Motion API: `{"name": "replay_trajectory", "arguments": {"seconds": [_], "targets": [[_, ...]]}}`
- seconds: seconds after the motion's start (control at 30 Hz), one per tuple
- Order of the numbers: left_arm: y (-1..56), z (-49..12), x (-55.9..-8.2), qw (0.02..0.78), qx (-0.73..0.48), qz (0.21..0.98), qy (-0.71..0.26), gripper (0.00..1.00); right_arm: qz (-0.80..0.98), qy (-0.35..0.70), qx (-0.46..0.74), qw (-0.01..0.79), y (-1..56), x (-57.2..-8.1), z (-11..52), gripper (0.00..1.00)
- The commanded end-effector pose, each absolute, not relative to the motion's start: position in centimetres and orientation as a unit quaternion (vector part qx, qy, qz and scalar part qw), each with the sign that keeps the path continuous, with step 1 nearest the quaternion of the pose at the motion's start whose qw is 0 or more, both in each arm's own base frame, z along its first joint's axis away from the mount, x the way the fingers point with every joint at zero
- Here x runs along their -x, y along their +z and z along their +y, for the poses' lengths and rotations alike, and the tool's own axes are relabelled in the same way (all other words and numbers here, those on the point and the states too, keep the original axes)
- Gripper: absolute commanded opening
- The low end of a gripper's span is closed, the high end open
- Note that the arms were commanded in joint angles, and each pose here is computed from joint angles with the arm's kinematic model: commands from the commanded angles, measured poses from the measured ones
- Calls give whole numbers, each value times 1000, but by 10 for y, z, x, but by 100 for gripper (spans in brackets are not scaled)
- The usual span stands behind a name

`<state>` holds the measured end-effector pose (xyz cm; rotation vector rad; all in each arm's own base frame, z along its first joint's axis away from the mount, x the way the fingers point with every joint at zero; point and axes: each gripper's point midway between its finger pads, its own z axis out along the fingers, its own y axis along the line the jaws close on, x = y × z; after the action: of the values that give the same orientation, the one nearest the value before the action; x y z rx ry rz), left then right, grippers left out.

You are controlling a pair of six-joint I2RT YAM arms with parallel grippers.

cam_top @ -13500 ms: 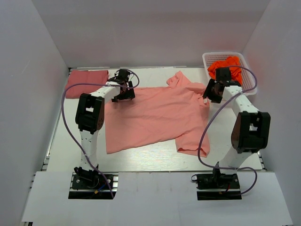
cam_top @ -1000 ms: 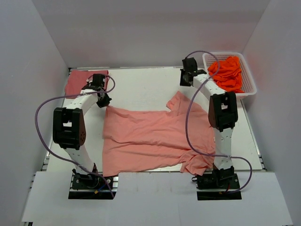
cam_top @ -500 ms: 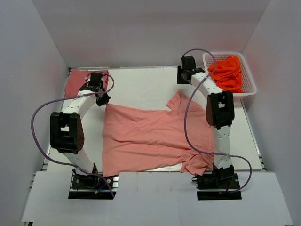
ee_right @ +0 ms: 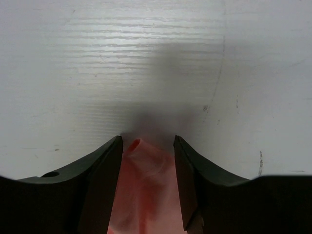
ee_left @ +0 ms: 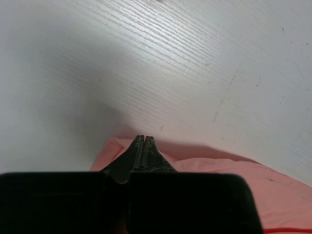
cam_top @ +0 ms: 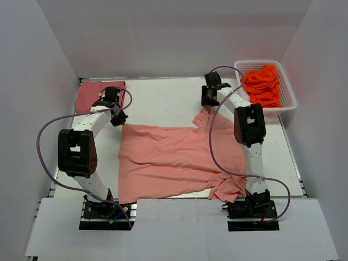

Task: Fold and stack the t-shirts
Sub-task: Flatten out the tshirt

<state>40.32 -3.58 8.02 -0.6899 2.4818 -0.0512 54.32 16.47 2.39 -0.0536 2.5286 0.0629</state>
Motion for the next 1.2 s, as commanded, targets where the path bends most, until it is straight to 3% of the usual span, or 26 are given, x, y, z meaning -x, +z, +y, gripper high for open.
{"name": "replay_trajectory", "arguments": {"seconds": [0.0, 0.1, 0.17, 0.27, 0.4, 0.53, 0.63, 0.67, 0.87, 1.17], "targets": [[92, -38, -404, 292, 251, 922, -28, 0, 962, 6, 3, 274, 18, -519, 155, 53], [90, -40, -404, 291, 250, 923, -32, 0, 963, -9, -3, 268, 14, -508, 150, 53], [90, -40, -404, 291, 250, 923, -32, 0, 964, -25, -14, 265, 13, -503, 143, 48], [91, -41, -406, 294, 249, 922, -38, 0, 963, -29, -19, 267, 13, -504, 142, 0], [101, -44, -415, 308, 247, 917, -48, 0, 952, -29, -20, 305, 35, -524, 144, 0], [141, -43, -426, 350, 239, 904, -56, 0, 907, -47, -34, 417, 132, -562, 133, 0], [176, -38, -428, 390, 242, 887, -58, 0, 873, -61, -49, 482, 197, -562, 119, 0], [187, -36, -426, 403, 240, 881, -57, 0, 848, -70, -62, 522, 242, -551, 107, 0], [296, -28, -398, 519, 235, 817, -85, 0, 768, -71, -91, 630, 377, -482, 70, 0], [447, -16, -324, 663, 214, 706, -123, 0, 641, -51, -86, 761, 538, -354, 26, 0]]}}
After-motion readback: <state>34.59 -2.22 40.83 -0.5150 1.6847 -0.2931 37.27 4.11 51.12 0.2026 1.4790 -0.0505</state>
